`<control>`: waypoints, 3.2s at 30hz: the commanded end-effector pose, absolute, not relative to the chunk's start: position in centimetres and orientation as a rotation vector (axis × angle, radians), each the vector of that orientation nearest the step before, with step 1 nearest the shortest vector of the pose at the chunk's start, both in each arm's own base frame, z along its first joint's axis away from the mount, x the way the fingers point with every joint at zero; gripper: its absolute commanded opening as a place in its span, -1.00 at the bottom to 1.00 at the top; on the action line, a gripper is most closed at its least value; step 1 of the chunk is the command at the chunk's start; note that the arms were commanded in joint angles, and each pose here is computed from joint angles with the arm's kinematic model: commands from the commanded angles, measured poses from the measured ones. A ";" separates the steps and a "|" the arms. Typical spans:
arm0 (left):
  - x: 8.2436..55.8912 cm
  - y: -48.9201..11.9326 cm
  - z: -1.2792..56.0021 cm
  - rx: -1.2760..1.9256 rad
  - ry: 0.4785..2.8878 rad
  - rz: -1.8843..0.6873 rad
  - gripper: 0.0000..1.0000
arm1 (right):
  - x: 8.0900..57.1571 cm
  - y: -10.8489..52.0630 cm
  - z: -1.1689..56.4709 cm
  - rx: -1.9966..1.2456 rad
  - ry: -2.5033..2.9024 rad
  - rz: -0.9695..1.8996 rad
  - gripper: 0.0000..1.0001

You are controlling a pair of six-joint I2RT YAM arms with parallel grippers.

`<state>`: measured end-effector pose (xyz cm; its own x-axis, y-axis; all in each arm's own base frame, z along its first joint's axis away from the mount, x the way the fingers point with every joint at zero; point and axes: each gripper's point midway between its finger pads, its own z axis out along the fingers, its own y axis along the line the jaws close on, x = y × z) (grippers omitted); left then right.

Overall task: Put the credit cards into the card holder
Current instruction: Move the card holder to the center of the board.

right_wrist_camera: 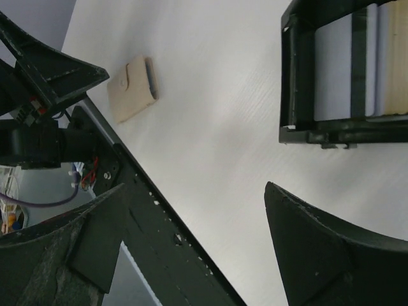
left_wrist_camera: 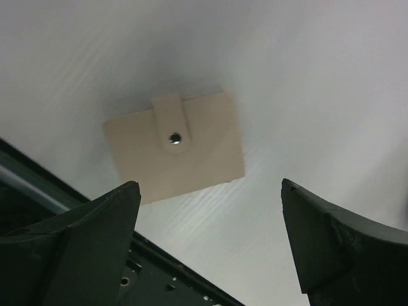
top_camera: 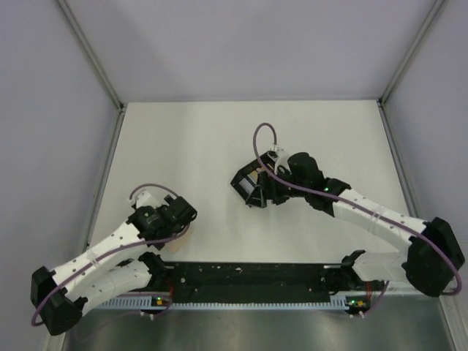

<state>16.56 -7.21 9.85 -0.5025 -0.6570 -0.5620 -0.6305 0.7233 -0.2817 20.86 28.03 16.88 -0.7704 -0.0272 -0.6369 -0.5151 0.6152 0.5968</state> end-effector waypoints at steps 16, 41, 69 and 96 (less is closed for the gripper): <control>12.9 -4.4 6.6 -1.233 2.295 0.310 0.84 | 23.2 38.1 12.6 -0.535 2.359 1.076 0.71; 19.6 -12.8 3.4 -0.759 2.463 -0.006 0.80 | 29.4 25.2 6.6 -0.172 2.427 0.492 0.83; 25.6 -23.3 14.5 0.032 2.256 -0.422 0.93 | 24.5 23.1 12.5 0.042 2.279 0.742 0.76; 23.7 -20.2 3.6 -0.211 2.461 -0.774 0.44 | 22.0 36.9 7.0 0.232 2.435 1.117 0.33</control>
<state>25.51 -19.47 3.66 -0.8270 -0.2487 -0.5043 0.0299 0.8762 -0.4810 19.96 34.44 4.23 -0.9139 0.2825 -0.2915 -0.0052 0.7099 0.7043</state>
